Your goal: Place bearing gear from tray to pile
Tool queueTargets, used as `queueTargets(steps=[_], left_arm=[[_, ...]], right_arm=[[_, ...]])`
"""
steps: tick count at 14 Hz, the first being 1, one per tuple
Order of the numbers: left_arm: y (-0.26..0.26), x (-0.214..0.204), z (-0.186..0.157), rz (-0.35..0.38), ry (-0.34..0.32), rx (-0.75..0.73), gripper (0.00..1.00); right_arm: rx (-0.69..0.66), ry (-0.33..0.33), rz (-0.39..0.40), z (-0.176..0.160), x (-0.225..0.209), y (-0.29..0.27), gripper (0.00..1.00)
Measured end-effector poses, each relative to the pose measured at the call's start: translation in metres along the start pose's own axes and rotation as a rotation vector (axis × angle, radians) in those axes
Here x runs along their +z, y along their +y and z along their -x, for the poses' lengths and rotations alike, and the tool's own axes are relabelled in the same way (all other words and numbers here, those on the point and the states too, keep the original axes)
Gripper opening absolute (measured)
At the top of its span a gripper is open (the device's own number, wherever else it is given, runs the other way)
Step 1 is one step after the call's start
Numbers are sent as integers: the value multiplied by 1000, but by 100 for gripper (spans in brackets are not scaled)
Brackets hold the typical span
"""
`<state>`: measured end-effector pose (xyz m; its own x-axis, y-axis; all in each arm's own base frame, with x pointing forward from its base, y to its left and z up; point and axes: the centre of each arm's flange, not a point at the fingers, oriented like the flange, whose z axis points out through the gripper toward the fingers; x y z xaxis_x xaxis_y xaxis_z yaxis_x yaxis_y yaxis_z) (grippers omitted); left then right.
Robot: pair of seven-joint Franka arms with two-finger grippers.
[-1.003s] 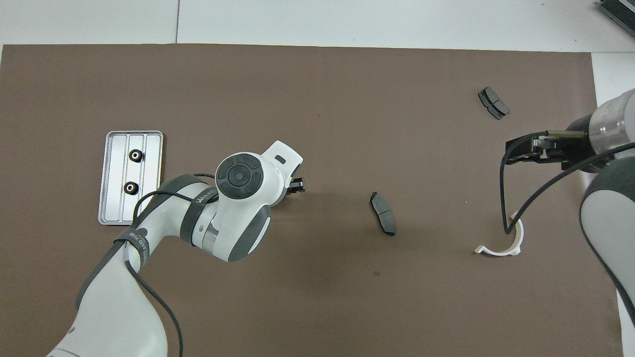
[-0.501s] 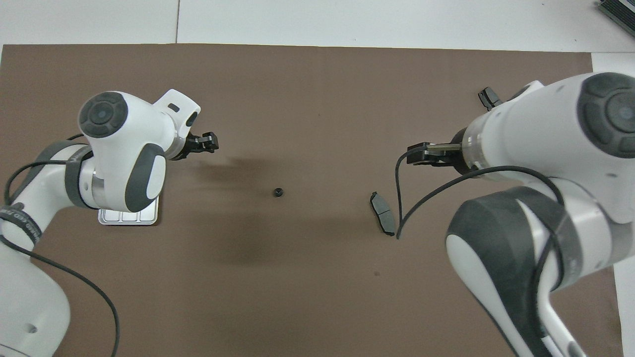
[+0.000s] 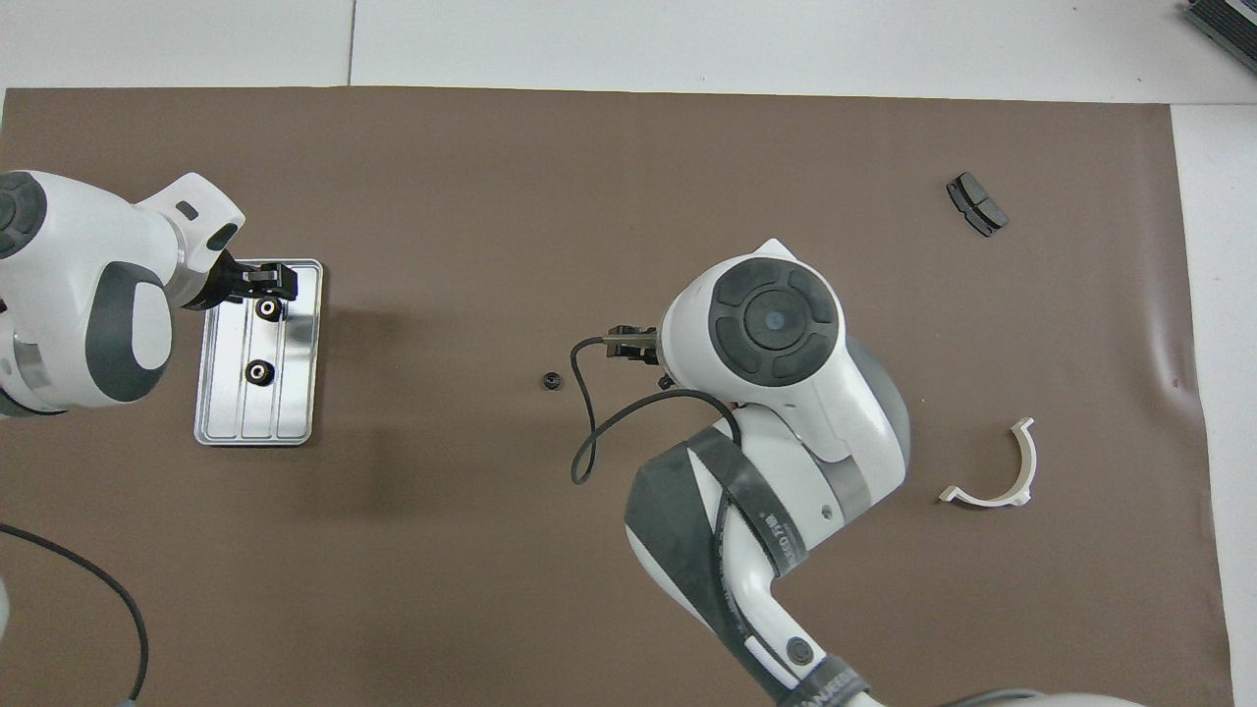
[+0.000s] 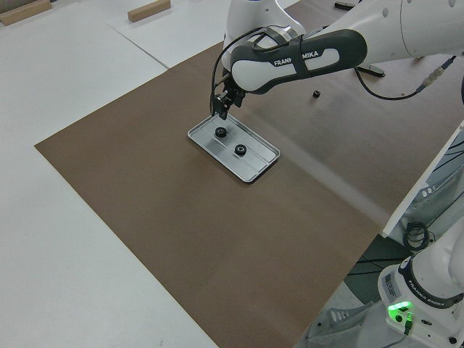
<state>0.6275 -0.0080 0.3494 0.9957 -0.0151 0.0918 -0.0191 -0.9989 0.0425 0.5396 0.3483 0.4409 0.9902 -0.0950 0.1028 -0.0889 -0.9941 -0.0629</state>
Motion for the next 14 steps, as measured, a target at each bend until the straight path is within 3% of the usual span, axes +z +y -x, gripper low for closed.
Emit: queueTargets(steps=[8,10,14], left_arm=[[-8,35,7,-7,15,0,62],[-9,40,8,-8,17,0,61],[-9,44,9,-9,27,0,58]], right_arm=[[-21,-21,65,34,115,-97,100],[-24,7,31,29,126,-107,100],[-24,40,-3,24,128,-113,90]])
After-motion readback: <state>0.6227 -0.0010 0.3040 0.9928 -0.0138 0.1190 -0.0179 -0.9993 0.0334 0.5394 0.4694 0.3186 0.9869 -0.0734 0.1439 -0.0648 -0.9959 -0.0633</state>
